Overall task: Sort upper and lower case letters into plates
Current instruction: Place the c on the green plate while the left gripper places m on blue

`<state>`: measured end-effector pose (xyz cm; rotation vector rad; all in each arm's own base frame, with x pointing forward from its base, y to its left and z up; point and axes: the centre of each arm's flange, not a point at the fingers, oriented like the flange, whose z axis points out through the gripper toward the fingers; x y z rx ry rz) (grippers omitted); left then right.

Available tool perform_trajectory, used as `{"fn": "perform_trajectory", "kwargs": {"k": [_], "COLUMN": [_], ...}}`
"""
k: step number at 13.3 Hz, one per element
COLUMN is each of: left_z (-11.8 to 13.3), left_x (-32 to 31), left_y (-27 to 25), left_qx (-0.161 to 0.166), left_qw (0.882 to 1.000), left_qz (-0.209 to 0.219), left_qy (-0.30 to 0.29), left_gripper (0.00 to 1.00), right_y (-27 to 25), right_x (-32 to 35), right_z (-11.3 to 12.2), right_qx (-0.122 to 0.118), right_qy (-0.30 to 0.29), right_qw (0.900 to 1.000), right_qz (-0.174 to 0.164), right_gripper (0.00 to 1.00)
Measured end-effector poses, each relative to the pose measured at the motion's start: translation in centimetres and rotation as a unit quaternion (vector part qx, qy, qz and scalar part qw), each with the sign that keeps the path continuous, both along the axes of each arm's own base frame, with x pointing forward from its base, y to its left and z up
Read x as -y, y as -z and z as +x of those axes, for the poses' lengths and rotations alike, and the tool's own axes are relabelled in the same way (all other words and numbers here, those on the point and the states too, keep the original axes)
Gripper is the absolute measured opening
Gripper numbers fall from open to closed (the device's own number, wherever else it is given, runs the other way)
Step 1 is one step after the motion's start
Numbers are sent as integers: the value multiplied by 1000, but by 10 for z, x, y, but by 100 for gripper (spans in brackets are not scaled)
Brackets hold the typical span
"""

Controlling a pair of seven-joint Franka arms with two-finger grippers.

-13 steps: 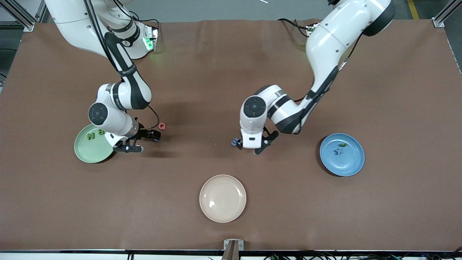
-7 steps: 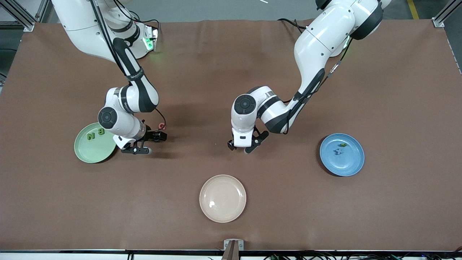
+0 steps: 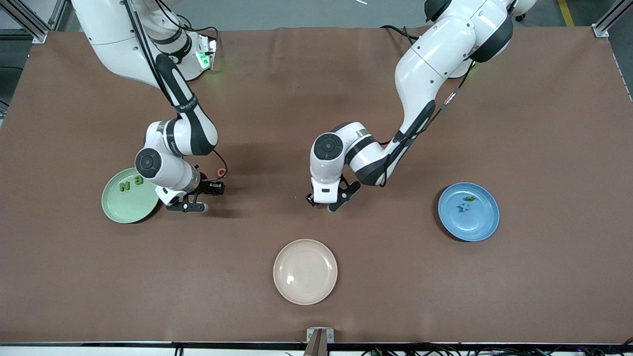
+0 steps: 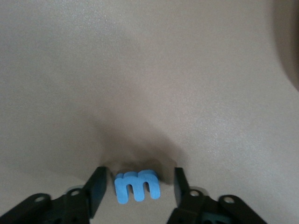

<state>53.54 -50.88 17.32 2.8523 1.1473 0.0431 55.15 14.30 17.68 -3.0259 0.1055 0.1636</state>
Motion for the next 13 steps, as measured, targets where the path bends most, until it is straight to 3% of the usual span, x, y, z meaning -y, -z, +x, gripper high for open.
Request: {"fn": "perform_trajectory", "kwargs": {"k": [1, 3, 6, 10, 13], "left_z": [0, -1, 7, 68, 99], "left_x": [0, 1, -10, -89, -179], "left_y": [0, -3, -4, -51, -87], "left_qx": [0, -5, -15, -24, -45], "left_qw": [1000, 1000, 999, 996, 996], "left_qz": [0, 9, 32, 51, 56], "left_qy": [0, 0, -8, -62, -54], "left_gripper": [61, 41, 41, 41, 41], "right_y": [0, -1, -1, -14, -54], "right_x": [0, 0, -1, 2, 35], "right_z": [0, 0, 0, 4, 13], "right_qx": [0, 0, 0, -17, -22], "right_qy": [0, 0, -1, -7, -31], "right_qw": [1000, 1000, 1000, 1000, 999], "right_qz": [0, 0, 0, 0, -34], "right_gripper": [39, 33, 33, 33, 33]}}
